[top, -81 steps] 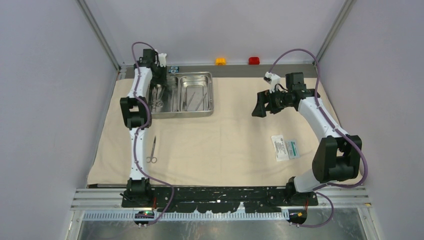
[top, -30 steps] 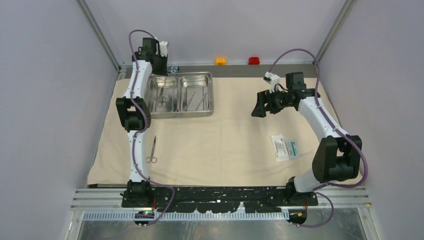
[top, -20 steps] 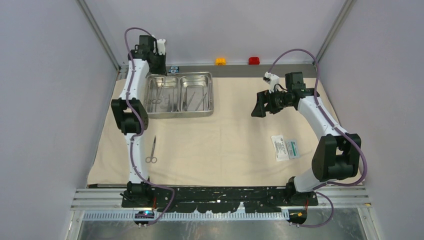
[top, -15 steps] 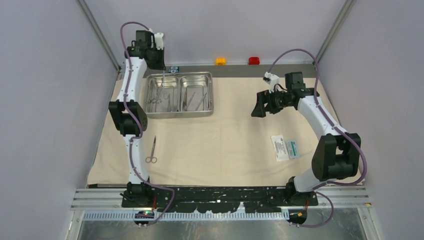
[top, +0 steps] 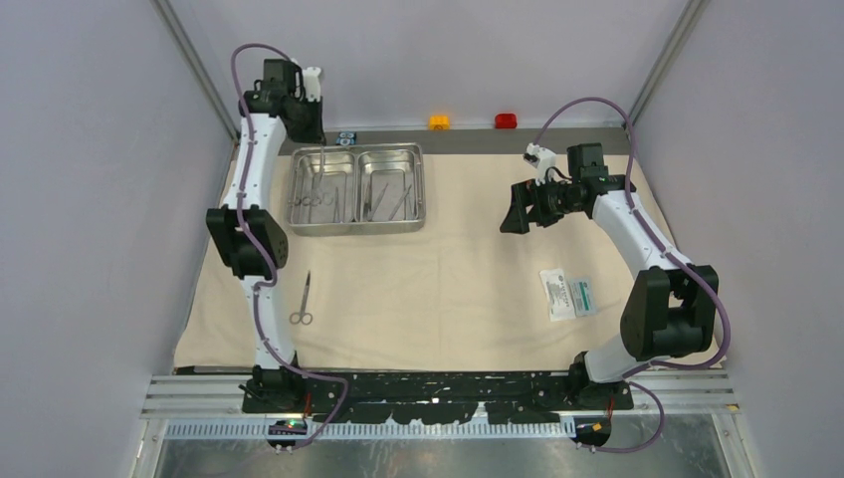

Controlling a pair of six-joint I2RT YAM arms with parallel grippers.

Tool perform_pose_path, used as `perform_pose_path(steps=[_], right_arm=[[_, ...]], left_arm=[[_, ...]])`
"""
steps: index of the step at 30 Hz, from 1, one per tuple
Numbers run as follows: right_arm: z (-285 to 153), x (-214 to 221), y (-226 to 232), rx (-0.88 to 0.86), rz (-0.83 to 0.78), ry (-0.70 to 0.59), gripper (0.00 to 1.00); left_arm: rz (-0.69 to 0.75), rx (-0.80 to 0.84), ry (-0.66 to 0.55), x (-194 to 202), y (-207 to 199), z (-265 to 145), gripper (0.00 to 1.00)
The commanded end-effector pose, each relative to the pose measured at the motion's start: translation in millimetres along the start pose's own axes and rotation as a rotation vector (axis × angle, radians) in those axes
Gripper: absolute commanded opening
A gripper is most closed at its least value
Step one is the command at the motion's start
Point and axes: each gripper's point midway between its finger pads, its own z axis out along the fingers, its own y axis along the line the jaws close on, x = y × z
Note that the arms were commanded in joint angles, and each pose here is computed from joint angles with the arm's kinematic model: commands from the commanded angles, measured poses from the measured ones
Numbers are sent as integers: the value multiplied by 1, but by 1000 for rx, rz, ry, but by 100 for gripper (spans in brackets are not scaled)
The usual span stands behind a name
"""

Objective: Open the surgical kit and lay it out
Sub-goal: Place the medical item in the surgical kit.

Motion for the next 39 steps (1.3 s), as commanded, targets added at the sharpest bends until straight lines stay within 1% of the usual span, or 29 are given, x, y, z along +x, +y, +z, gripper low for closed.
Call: perform_pose_path(steps=[1,4,7,10,15,18,20,28,39], right_arm=[[-7,-19,5,-14,-51,-51,91],[-7,-20,6,-24,-49,-50,91],[-8,-21,10,-38,-47,-53,91],[-10,-23,13,-43,-47,-65,91],[-15,-26,15,-38,-58,-83,92],[-17,-26,15,-30,-64,-90,91],[-17,-27,15,-26,-68,-93,91],[-16,-26,12,-10,-62,-89,91],[-18,-25,12,-5,-66,-93,91]], left_arm=[[-7,21,-56,0,-21,-82,0],[-63,35,-27,28,-30,-98,0],[-124,61,8,63,-42,-110,0],[-167,60,59,105,-52,-113,0],[-198,45,212,184,-65,-109,0],[-213,34,299,222,-66,-98,0],[-218,25,324,233,-65,-89,0],[-259,36,424,255,-69,-61,0],[-279,-12,487,267,-57,-45,0]])
